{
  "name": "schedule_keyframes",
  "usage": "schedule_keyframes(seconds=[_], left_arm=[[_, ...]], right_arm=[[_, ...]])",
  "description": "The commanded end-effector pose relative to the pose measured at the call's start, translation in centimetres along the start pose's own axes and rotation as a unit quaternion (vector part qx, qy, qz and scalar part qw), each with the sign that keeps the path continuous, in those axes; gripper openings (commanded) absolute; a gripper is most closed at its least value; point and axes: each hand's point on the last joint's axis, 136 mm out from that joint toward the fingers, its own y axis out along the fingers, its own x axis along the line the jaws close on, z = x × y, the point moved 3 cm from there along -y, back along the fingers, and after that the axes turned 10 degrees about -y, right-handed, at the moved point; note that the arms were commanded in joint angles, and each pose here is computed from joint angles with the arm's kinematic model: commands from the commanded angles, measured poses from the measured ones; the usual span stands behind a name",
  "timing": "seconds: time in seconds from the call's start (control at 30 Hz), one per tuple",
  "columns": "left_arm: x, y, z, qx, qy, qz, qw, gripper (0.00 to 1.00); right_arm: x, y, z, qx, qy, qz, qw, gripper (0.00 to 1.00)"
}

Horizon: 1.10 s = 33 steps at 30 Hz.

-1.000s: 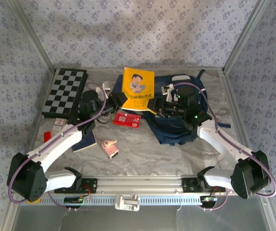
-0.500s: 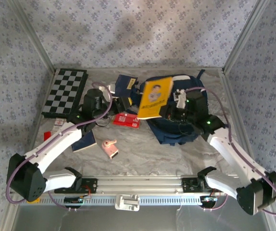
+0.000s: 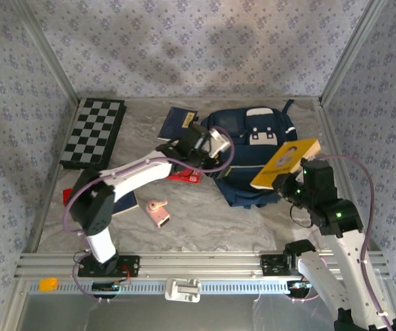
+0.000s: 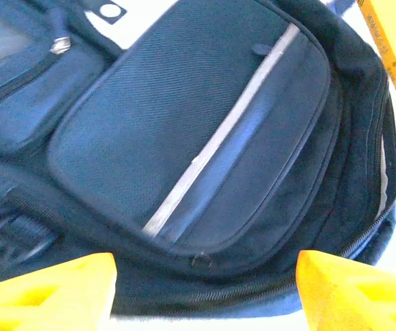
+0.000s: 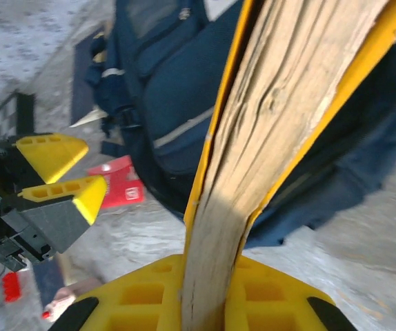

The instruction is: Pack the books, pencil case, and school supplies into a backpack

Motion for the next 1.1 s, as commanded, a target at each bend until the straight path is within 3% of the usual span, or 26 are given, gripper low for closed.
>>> schedule_keyframes(seconds=[0.0, 0.17, 0.33, 0.53, 0.63, 0.73, 0.9, 0.93, 1.07], left_arm=[[-1.6, 2.6, 0.1, 0.025, 0.125, -0.010, 0.992, 0.72], [-3.2, 7.0, 0.9, 0.071, 0.192, -0.008, 0.979, 0.80], [-3.3, 10.3, 1.5, 0.107, 0.216, -0.015, 0.970, 0.85], [-1.6, 13.1, 1.2, 0.121, 0.212, -0.061, 0.968, 0.80], [-1.6, 13.6, 0.9, 0.123, 0.212, -0.061, 0.968, 0.64], [-1.8, 13.2, 0.6, 0.125, 0.208, -0.056, 0.968, 0.41], [-2.3, 10.1, -2.9, 0.082, 0.194, -0.071, 0.975, 0.05], [-2.1, 9.3, -3.7, 0.071, 0.188, -0.080, 0.976, 0.00], [-1.7, 4.7, -8.1, 0.008, 0.153, -0.109, 0.982, 0.00]], right_arm=[[-1.2, -1.8, -0.6, -0.023, -0.012, 0.041, 0.999, 0.00], [-2.1, -2.3, -0.2, -0.020, -0.005, 0.058, 0.998, 0.00], [-2.2, -2.2, 0.0, -0.014, 0.002, 0.052, 0.999, 0.00], [-2.0, -1.9, 0.3, -0.009, 0.007, 0.040, 0.999, 0.00], [-2.0, -1.9, 0.3, -0.009, 0.005, 0.037, 0.999, 0.00], [-2.0, -2.0, 0.3, -0.011, 0.003, 0.035, 0.999, 0.00], [-1.8, -2.6, 0.2, -0.012, -0.003, 0.035, 0.999, 0.00], [-1.7, -2.8, 0.2, -0.013, -0.004, 0.034, 0.999, 0.00], [-1.0, -3.9, 0.2, -0.011, -0.011, 0.021, 1.000, 0.00]])
